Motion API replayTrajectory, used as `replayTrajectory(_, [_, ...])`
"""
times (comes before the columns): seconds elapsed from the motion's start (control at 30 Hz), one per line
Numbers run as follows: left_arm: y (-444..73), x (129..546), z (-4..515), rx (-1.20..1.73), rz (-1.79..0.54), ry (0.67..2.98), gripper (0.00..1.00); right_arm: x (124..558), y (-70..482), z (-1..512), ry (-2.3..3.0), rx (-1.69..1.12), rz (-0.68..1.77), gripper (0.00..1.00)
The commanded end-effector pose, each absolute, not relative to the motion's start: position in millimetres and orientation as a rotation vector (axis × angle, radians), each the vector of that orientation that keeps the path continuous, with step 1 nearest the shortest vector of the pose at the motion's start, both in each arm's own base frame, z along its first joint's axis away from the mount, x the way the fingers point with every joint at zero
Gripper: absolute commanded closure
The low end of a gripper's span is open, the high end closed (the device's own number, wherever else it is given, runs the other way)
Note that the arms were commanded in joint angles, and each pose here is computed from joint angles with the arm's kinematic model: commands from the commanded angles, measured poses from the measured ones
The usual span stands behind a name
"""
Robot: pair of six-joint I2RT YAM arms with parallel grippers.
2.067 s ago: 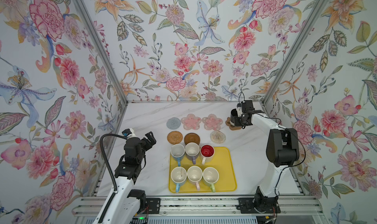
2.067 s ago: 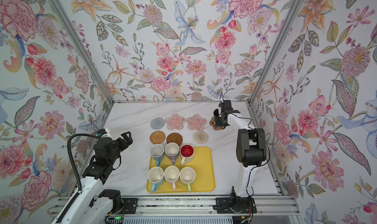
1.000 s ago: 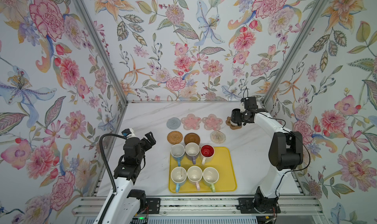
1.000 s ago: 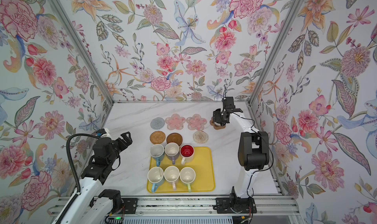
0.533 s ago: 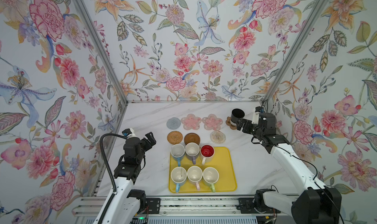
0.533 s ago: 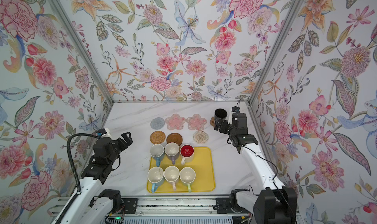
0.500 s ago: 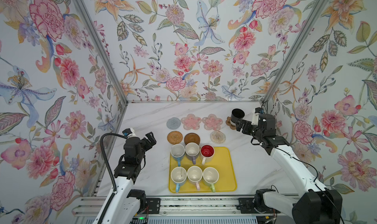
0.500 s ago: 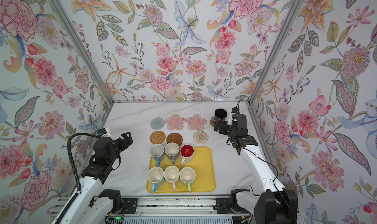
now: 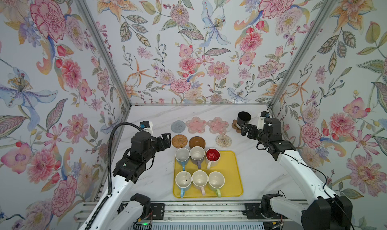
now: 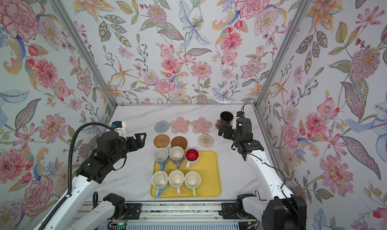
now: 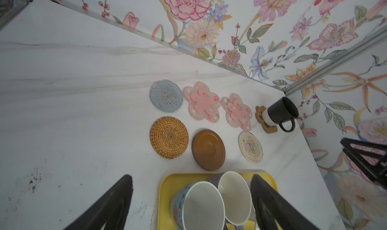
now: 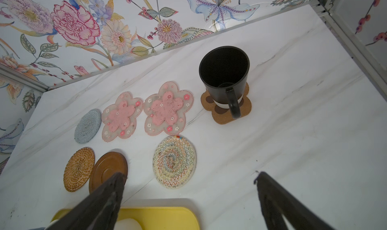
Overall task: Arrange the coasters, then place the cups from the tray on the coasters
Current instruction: 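Open the right gripper and draw it back while the left gripper reaches toward the tray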
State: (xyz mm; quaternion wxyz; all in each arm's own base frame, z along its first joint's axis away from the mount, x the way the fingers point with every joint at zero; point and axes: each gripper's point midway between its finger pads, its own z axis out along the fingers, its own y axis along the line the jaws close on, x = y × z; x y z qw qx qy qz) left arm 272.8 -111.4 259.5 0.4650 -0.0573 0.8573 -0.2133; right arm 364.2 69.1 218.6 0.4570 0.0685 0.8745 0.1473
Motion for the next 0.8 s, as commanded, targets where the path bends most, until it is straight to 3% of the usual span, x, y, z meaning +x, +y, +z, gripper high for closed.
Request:
replayTrajectory(0.0, [-117.7,247.5,236.7,-0.082,-0.445,2.247,0.12,365.3,71.2,231.6,2.126,0.167,0.362,0.01])
replayTrajectory(0.3, [-144.2,185.9,221.4,0.075,-0.366,2.41,0.17,362.2,74.0,224.2,2.146,0.174,0.366,0.01])
replayTrajectory(0.77, [-169.2,119.0,180.7,0.202,-0.472,2.537,0.21,361.0,78.3,219.1,2.15,0.191,0.382,0.01])
